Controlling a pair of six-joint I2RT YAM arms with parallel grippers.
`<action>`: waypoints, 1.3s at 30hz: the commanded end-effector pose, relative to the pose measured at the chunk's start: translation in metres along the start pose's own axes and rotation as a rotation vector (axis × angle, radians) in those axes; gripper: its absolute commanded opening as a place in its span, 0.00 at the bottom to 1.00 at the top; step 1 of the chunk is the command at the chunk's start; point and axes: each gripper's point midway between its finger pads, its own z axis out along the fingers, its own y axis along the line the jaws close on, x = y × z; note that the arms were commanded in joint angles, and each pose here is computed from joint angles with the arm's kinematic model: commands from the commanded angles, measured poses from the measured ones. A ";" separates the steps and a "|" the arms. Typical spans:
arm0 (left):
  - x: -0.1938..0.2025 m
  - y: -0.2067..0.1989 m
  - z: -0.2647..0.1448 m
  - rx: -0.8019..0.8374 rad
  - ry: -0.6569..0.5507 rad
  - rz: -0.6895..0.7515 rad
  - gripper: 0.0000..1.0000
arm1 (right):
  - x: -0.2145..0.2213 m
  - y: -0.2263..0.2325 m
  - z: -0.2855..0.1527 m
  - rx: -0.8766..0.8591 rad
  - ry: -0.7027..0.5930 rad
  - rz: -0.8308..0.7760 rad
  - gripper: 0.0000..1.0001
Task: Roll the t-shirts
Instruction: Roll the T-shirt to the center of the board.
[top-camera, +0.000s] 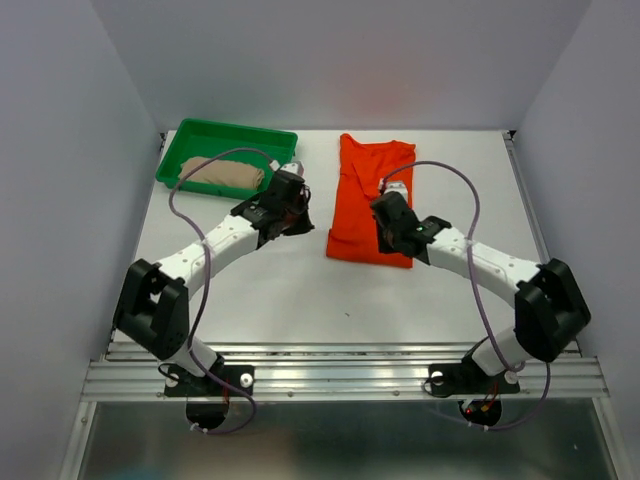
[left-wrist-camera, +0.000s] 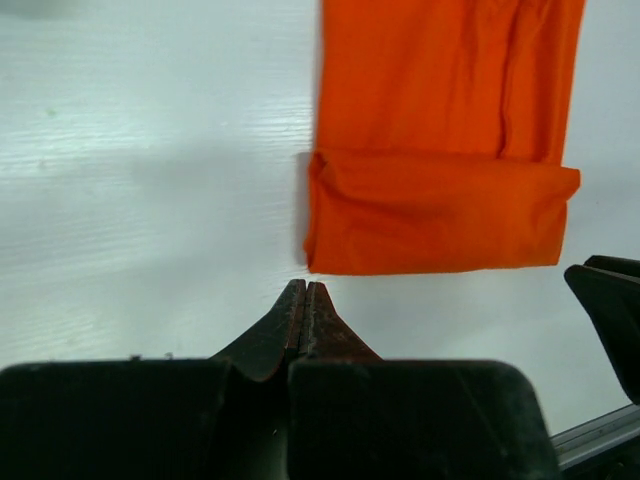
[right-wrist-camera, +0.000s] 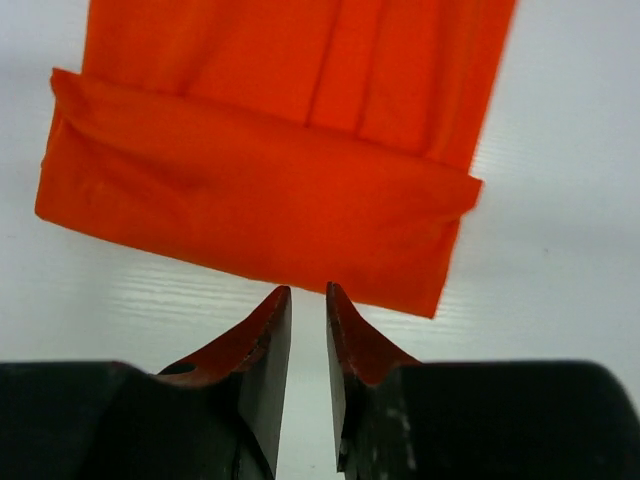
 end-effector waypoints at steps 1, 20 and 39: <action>-0.029 0.028 -0.042 -0.025 -0.117 -0.082 0.00 | -0.018 0.008 0.014 0.074 -0.022 -0.133 0.27; -0.013 0.074 -0.074 -0.090 -0.149 -0.127 0.00 | 0.066 0.029 0.103 0.049 0.209 -0.061 0.23; -0.024 0.086 -0.089 -0.130 -0.198 -0.119 0.00 | 0.057 0.146 0.021 -0.227 0.178 0.127 0.27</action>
